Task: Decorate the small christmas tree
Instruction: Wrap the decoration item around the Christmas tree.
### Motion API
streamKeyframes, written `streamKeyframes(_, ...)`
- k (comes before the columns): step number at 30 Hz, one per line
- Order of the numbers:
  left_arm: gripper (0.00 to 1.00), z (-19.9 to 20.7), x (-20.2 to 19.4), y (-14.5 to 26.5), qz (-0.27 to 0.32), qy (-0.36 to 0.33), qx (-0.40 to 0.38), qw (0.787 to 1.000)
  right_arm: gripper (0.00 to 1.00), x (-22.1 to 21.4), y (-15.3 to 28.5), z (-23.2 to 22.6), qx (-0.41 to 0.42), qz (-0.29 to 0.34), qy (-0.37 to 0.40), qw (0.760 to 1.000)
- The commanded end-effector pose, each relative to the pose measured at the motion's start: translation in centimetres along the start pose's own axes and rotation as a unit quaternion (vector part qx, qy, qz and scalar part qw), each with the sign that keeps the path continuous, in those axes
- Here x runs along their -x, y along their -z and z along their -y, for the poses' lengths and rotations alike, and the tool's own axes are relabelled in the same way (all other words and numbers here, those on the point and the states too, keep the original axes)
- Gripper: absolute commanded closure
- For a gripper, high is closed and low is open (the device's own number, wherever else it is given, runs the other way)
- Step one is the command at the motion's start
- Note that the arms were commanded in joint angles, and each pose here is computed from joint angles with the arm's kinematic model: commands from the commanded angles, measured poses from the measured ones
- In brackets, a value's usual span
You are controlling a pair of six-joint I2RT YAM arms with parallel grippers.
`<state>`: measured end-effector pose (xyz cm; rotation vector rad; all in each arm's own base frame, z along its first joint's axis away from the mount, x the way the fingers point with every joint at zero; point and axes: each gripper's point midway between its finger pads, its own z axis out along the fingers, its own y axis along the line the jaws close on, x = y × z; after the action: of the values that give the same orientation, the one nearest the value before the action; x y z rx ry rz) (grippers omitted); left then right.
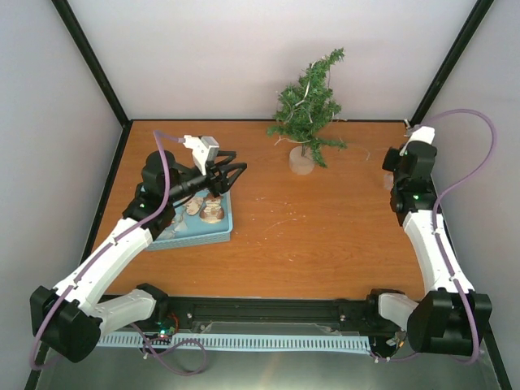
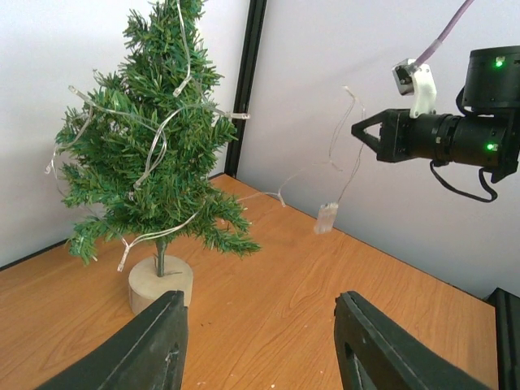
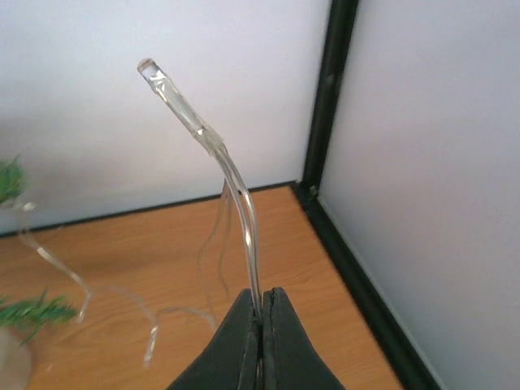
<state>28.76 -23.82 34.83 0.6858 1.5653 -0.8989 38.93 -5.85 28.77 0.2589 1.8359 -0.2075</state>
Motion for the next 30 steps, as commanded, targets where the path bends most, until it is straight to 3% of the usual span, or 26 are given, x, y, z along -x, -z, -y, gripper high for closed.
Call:
streamKeyframes(1,0.50,1.0,2.7,0.5,0.026,-0.027,-0.008,0.999,0.97,5.0,0.9,2.8,-0.054,0.064,0.005,0.996)
streamKeyframes(6,0.50,0.9,2.6,0.2,0.024,-0.028,-0.011,0.999,0.97,7.7,2.7,0.7,0.013,0.102,0.014,0.995)
streamKeyframes(13,0.50,1.2,2.0,0.0,0.023,-0.031,-0.025,0.999,0.97,9.2,6.9,-3.4,0.152,0.107,0.007,0.983)
streamKeyframes(22,0.50,1.4,1.7,-0.2,0.025,-0.040,-0.037,0.998,0.97,9.3,14.1,-11.2,0.397,0.118,-0.026,0.910)
streamKeyframes(30,0.50,2.1,0.7,-1.4,0.041,-0.035,-0.074,0.996,0.97,8.2,15.7,-17.3,0.493,0.104,-0.067,0.861)
